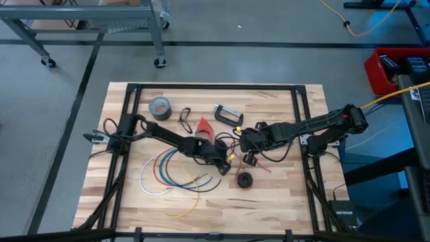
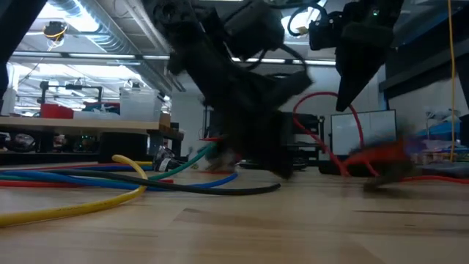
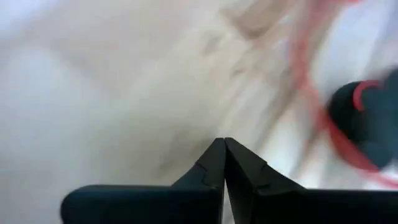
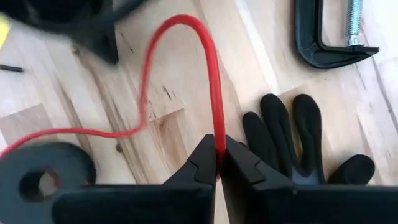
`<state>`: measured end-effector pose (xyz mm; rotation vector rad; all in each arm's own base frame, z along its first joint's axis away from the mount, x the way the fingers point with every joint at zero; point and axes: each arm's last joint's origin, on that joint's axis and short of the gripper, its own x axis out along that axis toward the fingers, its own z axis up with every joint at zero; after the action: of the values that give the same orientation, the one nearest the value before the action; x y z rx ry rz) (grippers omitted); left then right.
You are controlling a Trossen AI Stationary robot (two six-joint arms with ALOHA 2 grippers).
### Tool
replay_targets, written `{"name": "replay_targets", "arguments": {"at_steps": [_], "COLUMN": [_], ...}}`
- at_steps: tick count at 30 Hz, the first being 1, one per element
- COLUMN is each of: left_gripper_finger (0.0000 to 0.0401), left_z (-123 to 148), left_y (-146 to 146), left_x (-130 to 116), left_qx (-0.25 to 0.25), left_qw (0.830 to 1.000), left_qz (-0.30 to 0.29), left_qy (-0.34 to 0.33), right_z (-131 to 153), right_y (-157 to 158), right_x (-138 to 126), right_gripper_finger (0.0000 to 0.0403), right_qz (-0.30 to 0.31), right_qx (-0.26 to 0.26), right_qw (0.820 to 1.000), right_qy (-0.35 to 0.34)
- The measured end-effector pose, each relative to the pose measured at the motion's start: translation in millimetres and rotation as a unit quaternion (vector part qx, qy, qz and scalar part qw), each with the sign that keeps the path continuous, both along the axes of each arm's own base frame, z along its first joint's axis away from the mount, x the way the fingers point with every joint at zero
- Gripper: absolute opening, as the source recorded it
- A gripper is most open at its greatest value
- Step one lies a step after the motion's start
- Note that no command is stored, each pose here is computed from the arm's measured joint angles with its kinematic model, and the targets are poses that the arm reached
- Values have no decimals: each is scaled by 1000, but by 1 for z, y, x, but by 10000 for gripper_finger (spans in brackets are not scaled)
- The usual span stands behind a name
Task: Coil cords
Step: Uncoil the orange wire from the spool, then coil the orange wire on the spool
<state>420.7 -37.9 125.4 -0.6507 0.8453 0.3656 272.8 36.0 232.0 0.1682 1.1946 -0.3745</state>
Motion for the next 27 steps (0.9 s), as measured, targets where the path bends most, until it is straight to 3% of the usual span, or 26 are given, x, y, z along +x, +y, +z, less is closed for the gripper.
{"name": "replay_targets", "arguments": {"at_steps": [8,15,27], "left_gripper_finger": [0,0,0], "left_z": [33,61,76], "left_y": [13,11,-1], "left_x": [-23,-32,-38], "left_qx": [85,113,141], "left_qw": [994,992,990], "left_qz": [23,33,-1], "left_qy": [64,32,21], "right_z": [0,0,0], "right_y": [0,2,10], "right_x": [0,1,1], "right_gripper_finger": [52,80,189], "right_qz": [12,55,96], "right_qx": [0,21,137], "right_qw": [1000,998,986], "right_qy": [2,4,12]}}
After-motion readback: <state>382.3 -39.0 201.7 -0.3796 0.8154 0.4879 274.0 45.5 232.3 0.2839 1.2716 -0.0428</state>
